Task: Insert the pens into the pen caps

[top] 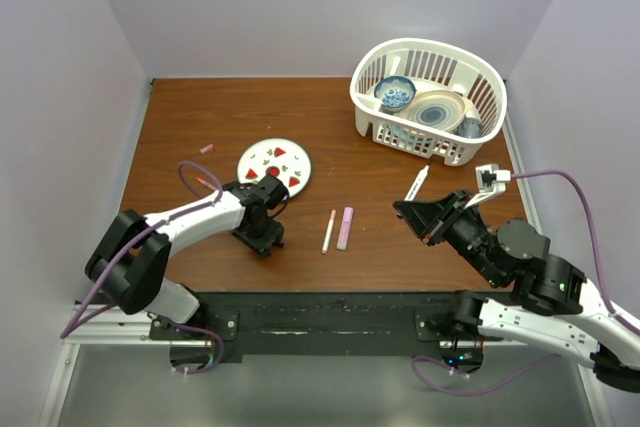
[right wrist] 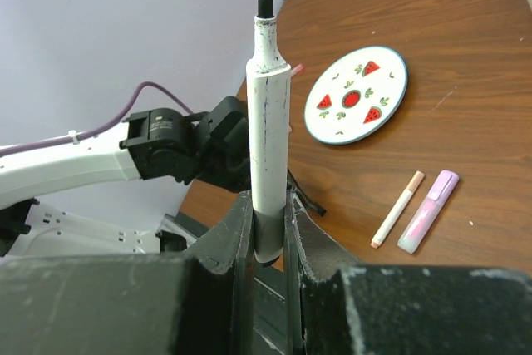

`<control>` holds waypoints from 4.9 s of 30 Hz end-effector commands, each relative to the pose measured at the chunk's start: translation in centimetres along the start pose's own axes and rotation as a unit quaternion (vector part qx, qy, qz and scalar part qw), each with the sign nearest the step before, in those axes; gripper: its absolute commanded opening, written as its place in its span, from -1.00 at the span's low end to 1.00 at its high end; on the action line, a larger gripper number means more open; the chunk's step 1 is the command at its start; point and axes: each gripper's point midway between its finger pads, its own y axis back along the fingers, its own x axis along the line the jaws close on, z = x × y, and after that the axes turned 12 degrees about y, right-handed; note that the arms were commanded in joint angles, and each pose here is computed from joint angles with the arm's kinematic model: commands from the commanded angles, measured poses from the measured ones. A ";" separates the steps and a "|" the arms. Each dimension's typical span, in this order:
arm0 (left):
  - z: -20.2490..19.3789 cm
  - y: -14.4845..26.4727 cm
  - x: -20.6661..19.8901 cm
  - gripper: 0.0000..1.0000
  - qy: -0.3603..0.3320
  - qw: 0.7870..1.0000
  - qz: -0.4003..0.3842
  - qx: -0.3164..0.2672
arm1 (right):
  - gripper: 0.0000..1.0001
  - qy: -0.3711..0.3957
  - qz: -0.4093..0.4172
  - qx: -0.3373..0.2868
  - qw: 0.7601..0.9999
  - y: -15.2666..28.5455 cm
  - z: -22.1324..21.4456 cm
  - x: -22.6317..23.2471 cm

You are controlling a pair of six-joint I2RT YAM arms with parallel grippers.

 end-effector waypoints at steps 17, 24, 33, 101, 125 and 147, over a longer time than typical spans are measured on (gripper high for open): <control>0.5 -1.8 -1.3 -0.20 0.000 0.999 0.012 -0.038 | -1.00 -0.006 0.019 0.000 1.000 -1.0 -0.3 1.2; 0.5 -3.0 0.1 -0.49 -0.021 0.999 0.034 -0.036 | -1.00 -0.017 0.026 0.019 0.999 -0.9 -1.7 1.1; 0.7 1.7 -3.1 -1.00 -0.076 0.994 -0.077 -0.027 | -1.00 -0.001 0.098 0.122 0.988 -3.1 -8.8 3.8; -8.5 25.4 -3.4 -1.00 -0.365 0.605 -0.690 0.159 | -1.00 0.032 0.197 0.175 0.964 -7.1 -13.4 8.7; -8.6 26.4 -2.1 -0.34 -0.386 0.588 -0.692 0.163 | -1.00 0.110 0.173 0.142 0.969 -9.6 -10.9 9.1; -7.2 36.9 -3.6 0.44 -0.392 0.479 -0.782 0.074 | -1.00 0.043 0.362 0.165 0.916 -3.1 -10.6 14.1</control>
